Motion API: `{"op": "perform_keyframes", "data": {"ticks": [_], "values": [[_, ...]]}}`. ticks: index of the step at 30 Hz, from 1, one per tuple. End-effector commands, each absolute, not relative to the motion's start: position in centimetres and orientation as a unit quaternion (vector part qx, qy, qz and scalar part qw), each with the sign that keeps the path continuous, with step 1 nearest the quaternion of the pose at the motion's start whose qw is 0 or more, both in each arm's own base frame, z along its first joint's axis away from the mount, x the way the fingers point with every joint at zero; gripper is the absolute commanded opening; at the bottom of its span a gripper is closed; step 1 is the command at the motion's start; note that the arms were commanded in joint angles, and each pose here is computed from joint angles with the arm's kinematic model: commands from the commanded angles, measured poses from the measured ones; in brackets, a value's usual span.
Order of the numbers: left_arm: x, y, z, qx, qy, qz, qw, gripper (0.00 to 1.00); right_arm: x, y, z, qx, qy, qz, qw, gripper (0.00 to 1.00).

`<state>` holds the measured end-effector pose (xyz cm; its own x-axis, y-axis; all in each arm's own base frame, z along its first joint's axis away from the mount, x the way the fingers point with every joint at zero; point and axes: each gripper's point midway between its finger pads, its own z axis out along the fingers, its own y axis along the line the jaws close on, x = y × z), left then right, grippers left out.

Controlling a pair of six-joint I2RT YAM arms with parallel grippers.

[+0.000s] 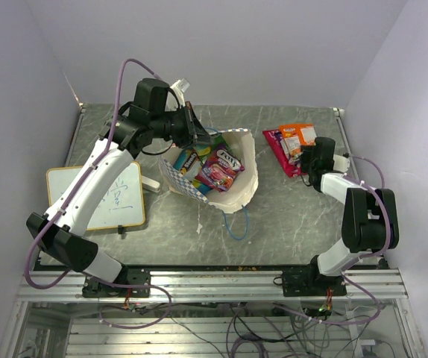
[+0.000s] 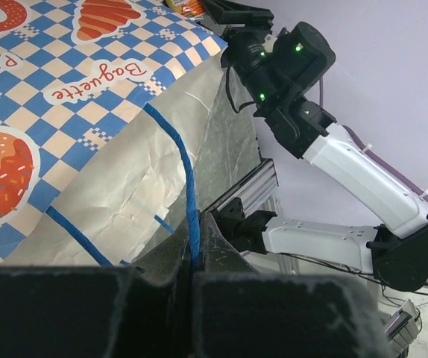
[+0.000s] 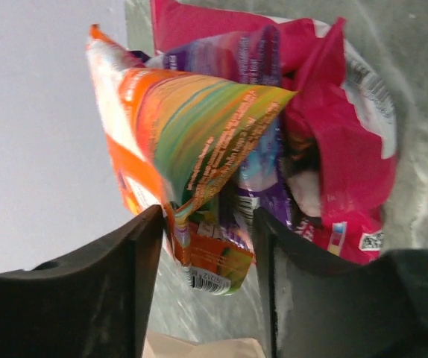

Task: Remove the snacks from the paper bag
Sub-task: Place the snack at the center of the board.

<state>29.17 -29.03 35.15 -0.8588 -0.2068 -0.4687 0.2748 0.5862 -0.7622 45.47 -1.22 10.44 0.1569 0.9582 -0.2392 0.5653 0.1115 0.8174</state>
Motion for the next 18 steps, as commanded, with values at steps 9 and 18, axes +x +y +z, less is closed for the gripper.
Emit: {"op": "perform_keyframes", "data": {"ticks": [9,18], "values": [[27.0,-28.9,37.0,0.067,0.831,-0.481,0.270,0.07,33.8,0.2,11.8,0.439,0.772,0.146,0.435,0.75],[26.5,-29.3,35.6,0.081,0.818,-0.502,0.268,0.07,28.7,6.1,17.8,0.227,0.825,0.251,0.452,0.76]]}}
